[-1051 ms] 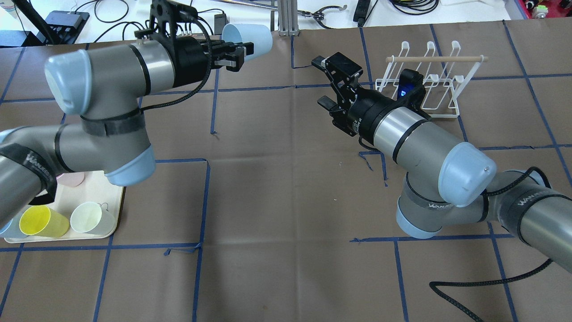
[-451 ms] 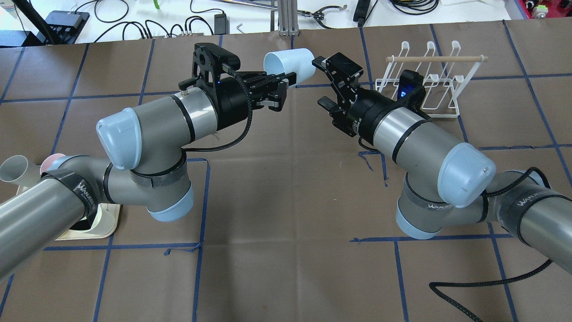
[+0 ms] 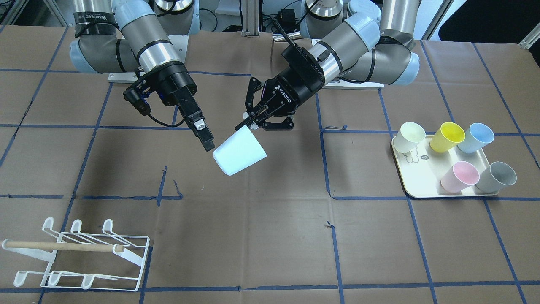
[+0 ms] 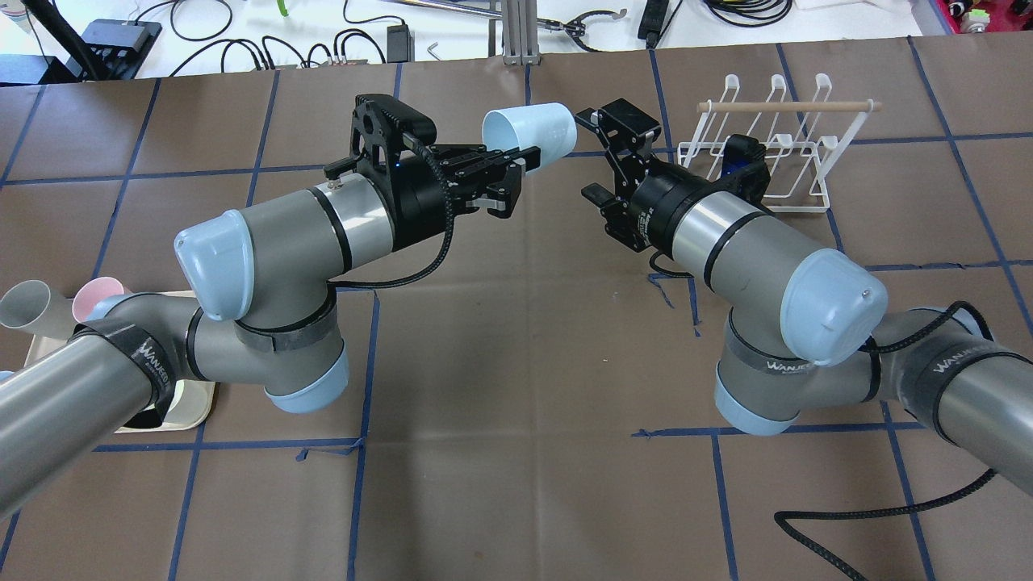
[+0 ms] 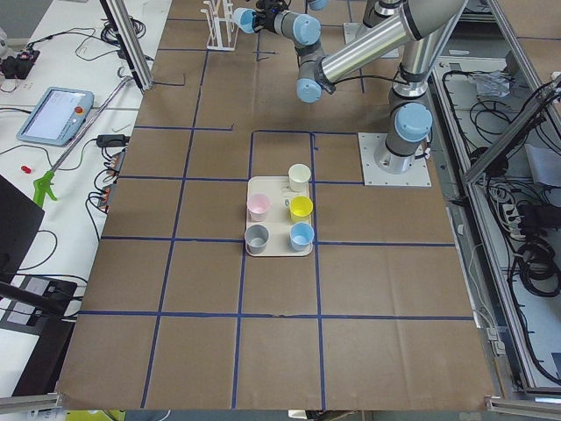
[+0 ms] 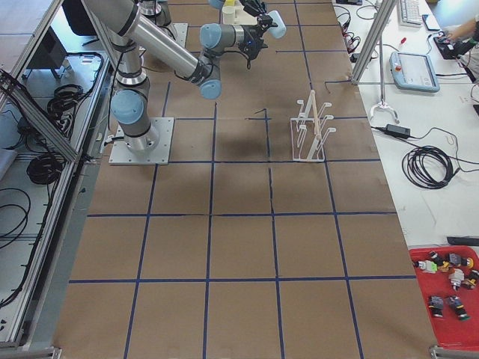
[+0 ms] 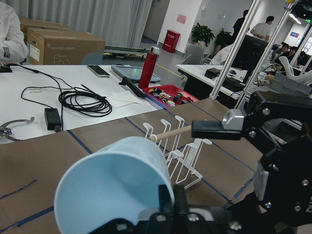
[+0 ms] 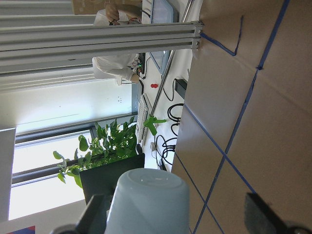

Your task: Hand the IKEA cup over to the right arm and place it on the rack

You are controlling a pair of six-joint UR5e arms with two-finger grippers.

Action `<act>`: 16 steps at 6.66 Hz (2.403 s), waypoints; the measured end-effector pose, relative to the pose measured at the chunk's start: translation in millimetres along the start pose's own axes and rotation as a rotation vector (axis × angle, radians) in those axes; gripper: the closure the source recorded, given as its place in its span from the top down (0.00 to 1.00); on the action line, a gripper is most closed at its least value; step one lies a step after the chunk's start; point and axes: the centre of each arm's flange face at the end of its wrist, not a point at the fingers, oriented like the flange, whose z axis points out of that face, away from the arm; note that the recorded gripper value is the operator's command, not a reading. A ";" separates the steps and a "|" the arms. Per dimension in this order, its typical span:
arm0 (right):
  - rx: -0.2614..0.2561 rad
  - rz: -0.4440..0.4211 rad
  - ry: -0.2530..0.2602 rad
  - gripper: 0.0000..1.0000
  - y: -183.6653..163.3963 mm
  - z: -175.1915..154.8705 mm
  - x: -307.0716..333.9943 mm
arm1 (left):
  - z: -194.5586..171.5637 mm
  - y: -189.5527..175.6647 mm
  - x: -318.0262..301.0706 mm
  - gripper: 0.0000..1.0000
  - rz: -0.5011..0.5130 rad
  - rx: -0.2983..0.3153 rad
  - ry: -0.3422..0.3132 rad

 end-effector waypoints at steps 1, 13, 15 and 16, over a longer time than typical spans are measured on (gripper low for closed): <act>0.003 0.025 0.005 1.00 1.2 1.2 -0.4 | -2.7 -0.8 -3.1 0.00 -0.004 0.004 0.013; -0.029 0.069 0.044 0.99 35.5 55.5 -31.1 | -5.2 -2.2 -6.1 0.01 -0.009 0.009 0.019; -0.030 0.068 0.043 0.88 35.7 57.1 -32.0 | -5.1 -2.6 -5.4 0.01 -0.007 0.009 0.020; -0.031 0.068 0.044 0.77 35.7 57.3 -31.7 | -5.2 -2.9 -5.4 0.01 -0.007 0.010 0.019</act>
